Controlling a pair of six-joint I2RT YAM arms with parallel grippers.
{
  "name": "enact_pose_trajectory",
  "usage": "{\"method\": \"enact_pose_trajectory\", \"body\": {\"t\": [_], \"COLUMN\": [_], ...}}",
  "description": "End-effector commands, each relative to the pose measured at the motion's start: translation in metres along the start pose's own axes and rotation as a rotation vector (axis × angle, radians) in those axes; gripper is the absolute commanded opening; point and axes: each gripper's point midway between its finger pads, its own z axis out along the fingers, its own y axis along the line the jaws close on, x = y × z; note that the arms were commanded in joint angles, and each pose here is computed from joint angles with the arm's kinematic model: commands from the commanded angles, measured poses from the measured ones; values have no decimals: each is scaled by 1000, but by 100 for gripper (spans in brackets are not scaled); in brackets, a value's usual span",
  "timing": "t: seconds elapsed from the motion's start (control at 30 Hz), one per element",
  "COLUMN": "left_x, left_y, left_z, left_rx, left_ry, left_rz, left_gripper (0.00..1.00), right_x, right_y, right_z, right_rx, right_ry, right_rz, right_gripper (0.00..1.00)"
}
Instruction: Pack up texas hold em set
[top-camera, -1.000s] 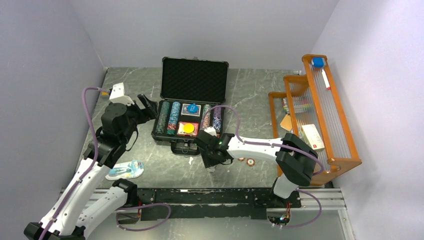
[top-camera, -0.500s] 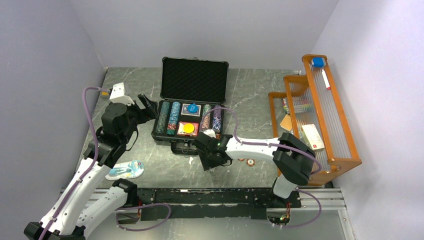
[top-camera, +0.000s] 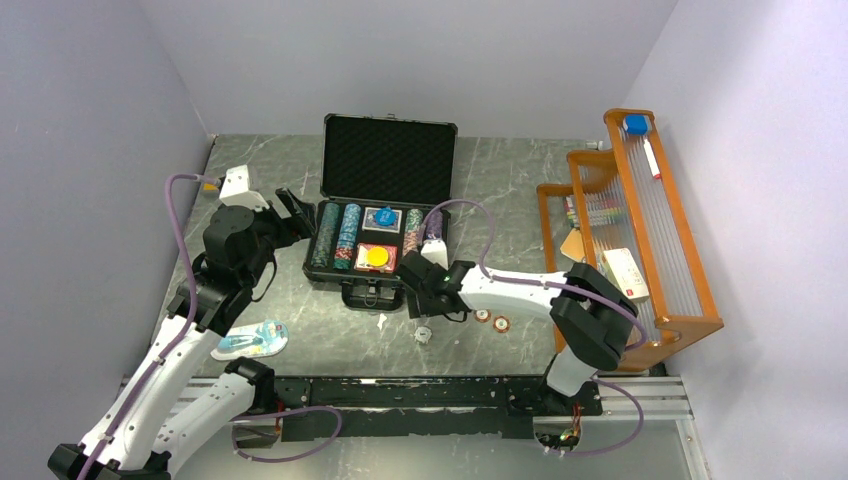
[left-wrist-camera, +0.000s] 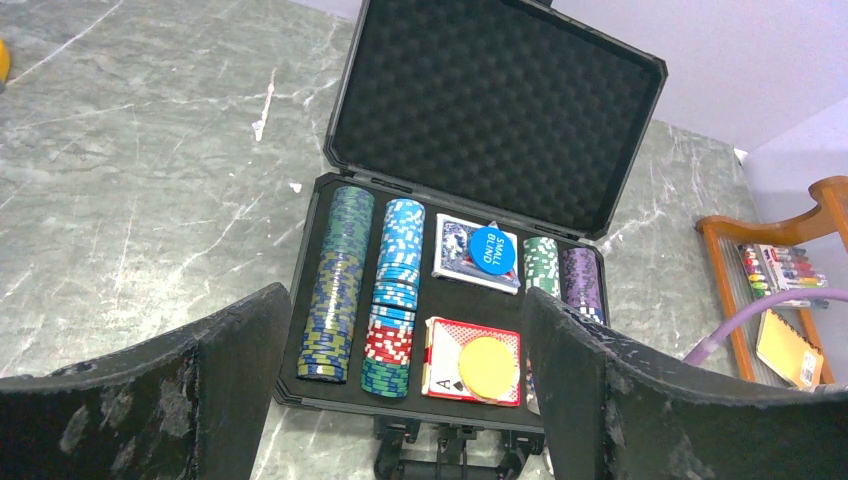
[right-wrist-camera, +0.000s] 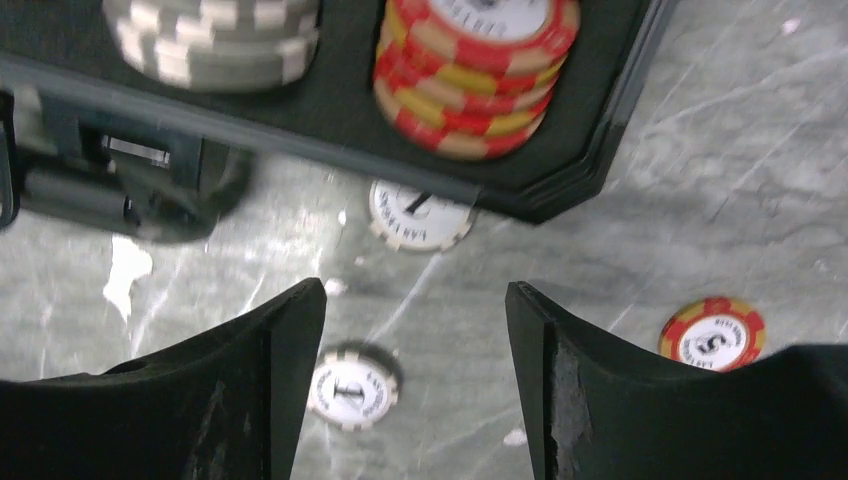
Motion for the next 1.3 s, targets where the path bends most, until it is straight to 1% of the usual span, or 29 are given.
{"method": "enact_pose_trajectory", "body": {"t": [0.0,0.17,0.27,0.6,0.7,1.03,1.27], "left_x": [-2,-2,-2,-1,-2,0,1], "left_y": [-1,-1,-1,-1,-1,-2,-2], "left_z": [0,0,0,0,0,1,1], "left_rx": [5,5,5,3,5,7,9], "left_ry": [-11,-13,-12,-9,-12,-8,-4], "left_rz": [-2,-4,-4,-3,-4,-6,-6], "left_gripper": [90,89,89,90,90,90,89], "right_x": [-29,-29,-26,-8,-7,4,1], "right_y": [-6,-8,-10,-19,-23,-30,-20], "right_z": [12,27,33,47,42,11,-7], "right_rx": [27,46,47,55,63,39,-37], "right_ry": [-144,-163,-169,-133,-125,-48,-43], "right_rz": [81,67,62,45,36,-6,-17], "right_gripper": [71,70,68,48,45,44,44]}}
